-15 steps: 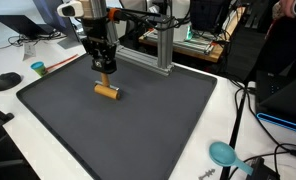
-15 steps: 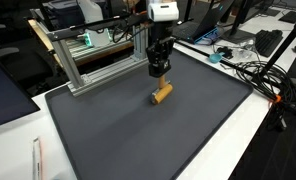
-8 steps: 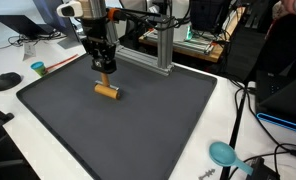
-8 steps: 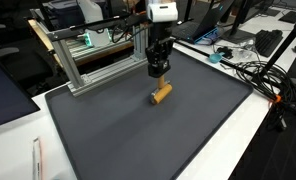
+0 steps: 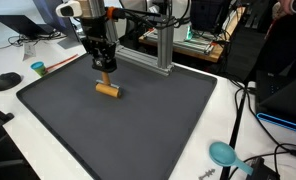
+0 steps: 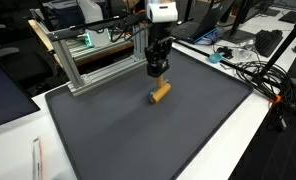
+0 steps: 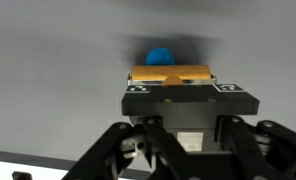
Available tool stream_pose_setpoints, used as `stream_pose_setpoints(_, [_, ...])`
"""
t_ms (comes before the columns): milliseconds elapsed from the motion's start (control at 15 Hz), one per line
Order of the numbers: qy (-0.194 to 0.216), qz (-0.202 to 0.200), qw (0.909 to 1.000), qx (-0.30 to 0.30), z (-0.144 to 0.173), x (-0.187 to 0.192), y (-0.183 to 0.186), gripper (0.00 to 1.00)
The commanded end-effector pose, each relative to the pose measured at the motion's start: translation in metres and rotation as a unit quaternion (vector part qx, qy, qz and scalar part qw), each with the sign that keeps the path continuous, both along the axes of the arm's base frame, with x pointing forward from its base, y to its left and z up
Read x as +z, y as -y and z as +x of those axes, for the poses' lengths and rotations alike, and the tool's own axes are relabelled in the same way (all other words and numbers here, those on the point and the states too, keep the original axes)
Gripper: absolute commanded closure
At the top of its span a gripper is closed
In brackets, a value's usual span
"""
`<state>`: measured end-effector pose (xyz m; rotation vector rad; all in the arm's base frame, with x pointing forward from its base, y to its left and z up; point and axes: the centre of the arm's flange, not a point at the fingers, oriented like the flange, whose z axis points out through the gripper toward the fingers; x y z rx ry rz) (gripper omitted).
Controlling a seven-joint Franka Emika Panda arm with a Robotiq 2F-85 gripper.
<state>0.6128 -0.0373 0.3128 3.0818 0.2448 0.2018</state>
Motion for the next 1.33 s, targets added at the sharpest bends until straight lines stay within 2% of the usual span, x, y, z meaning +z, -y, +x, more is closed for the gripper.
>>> stream_pose_setpoints(0, [-0.053,0.010,0.9986,0.001,-0.014,-0.018,0.012,0.78])
stream_pose_setpoints(1267, [-0.085,0.029,0.9959,0.003,-0.024,-0.042,0.025,0.78])
